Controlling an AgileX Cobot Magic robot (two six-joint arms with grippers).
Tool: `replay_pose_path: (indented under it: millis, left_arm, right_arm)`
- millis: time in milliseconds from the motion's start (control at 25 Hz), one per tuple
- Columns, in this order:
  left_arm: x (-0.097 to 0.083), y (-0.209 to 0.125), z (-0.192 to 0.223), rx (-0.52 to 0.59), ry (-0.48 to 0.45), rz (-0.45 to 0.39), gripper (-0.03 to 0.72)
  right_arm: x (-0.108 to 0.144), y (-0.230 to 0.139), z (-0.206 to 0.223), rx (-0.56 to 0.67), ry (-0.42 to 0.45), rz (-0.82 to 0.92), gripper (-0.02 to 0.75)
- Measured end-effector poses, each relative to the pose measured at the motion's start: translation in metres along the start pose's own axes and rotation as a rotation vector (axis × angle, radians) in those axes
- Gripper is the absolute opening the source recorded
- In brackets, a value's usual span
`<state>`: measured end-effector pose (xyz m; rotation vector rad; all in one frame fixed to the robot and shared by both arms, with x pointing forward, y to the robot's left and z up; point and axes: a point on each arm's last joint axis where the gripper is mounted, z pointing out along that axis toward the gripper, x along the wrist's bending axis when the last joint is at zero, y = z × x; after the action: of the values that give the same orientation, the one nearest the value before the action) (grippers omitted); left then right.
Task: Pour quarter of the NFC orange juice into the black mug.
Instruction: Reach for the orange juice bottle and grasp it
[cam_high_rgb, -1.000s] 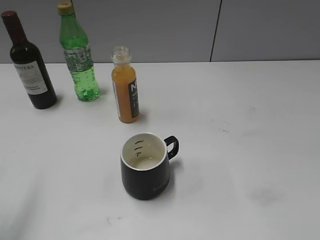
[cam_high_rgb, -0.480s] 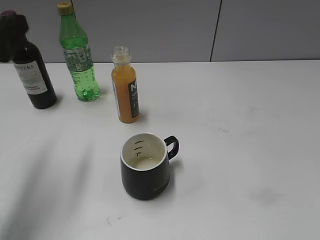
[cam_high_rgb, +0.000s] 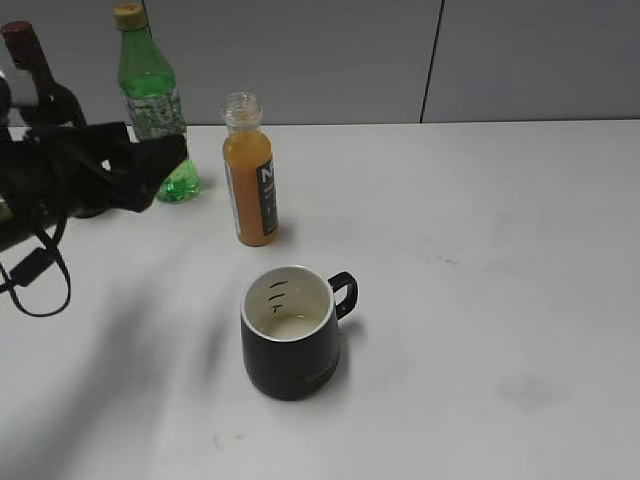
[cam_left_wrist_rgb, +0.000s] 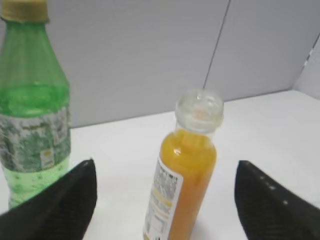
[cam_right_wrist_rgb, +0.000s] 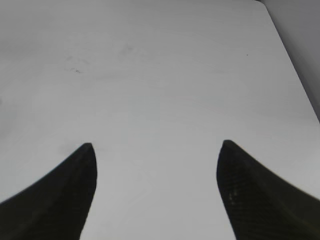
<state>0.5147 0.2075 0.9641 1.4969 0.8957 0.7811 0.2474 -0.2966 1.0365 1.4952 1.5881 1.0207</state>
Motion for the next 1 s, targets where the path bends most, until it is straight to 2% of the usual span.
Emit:
replay_pose_path:
  millis: [360, 640, 1000]
  left_arm:
    - [-0.002, -0.04, 0.041, 0.067, -0.136, 0.037, 0.664]
    - [0.001, -0.06, 0.071, 0.09, -0.169, 0.051, 0.663]
    - [-0.004, -0.08, 0.097, 0.102, -0.217, 0.128, 0.663]
  right_arm:
    - [0.0, 0.0, 0.0, 0.0, 0.0, 0.0, 0.566]
    - [0.0, 0.0, 0.0, 0.0, 0.0, 0.0, 0.566]
    - [0.0, 0.0, 0.0, 0.0, 0.001, 0.0, 0.566]
